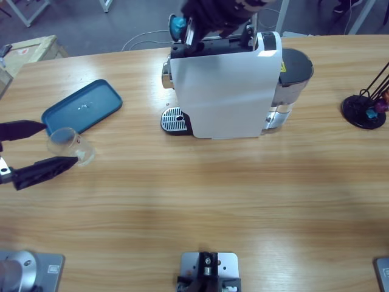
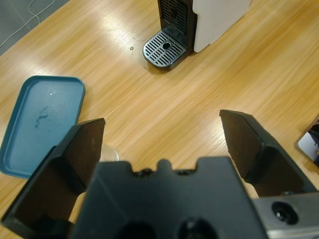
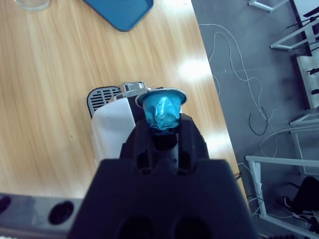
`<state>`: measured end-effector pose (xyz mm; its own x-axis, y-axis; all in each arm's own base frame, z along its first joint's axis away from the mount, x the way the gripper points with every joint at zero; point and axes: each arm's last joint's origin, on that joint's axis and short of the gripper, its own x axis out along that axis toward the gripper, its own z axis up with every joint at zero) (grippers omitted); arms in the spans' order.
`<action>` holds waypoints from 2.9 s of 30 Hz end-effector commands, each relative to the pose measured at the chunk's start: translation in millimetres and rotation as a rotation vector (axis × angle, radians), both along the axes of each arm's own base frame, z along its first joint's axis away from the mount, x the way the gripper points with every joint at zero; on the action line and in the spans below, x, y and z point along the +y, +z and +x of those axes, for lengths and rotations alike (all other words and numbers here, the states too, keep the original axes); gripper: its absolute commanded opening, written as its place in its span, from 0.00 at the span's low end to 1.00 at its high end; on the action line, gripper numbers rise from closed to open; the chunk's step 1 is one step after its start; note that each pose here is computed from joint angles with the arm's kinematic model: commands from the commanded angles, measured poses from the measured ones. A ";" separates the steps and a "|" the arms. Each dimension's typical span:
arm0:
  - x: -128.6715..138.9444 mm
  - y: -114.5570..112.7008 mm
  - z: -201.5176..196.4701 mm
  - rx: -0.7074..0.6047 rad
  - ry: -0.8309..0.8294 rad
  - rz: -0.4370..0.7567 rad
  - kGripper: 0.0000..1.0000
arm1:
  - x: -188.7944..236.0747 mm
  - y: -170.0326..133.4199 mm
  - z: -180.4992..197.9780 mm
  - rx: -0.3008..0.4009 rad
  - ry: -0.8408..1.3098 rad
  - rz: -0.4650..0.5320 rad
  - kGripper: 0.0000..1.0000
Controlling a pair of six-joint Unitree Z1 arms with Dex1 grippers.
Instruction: Pour coffee
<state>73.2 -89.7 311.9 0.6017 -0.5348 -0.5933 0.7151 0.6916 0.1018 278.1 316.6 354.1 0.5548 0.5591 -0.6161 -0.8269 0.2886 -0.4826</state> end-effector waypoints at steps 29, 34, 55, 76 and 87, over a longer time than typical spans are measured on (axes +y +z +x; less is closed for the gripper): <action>6.4 -14.4 -7.6 0.036 -0.033 0.019 0.99 | -9.9 -37.7 10.4 0.069 -0.082 -0.049 0.76; 6.2 -13.0 -7.5 0.032 -0.032 0.012 0.99 | -10.7 -1.5 -13.8 0.054 -0.033 0.056 0.00; -0.2 12.5 -3.6 0.033 -0.013 -0.057 0.99 | -104.3 31.9 -72.3 0.213 -1.015 0.882 0.00; -0.6 14.7 -3.4 0.040 -0.014 -0.047 0.99 | 24.3 -19.8 -35.5 0.403 -0.867 0.715 0.00; 5.5 14.1 -7.5 0.053 -0.007 -0.043 0.99 | 51.0 -69.9 -20.9 0.449 -0.863 0.641 0.00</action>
<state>70.0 -87.2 327.4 0.5851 -0.5509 -0.5951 0.7122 0.7001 0.0521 253.9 328.4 363.3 0.7975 0.3998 -0.4518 -0.2579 0.9029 0.3438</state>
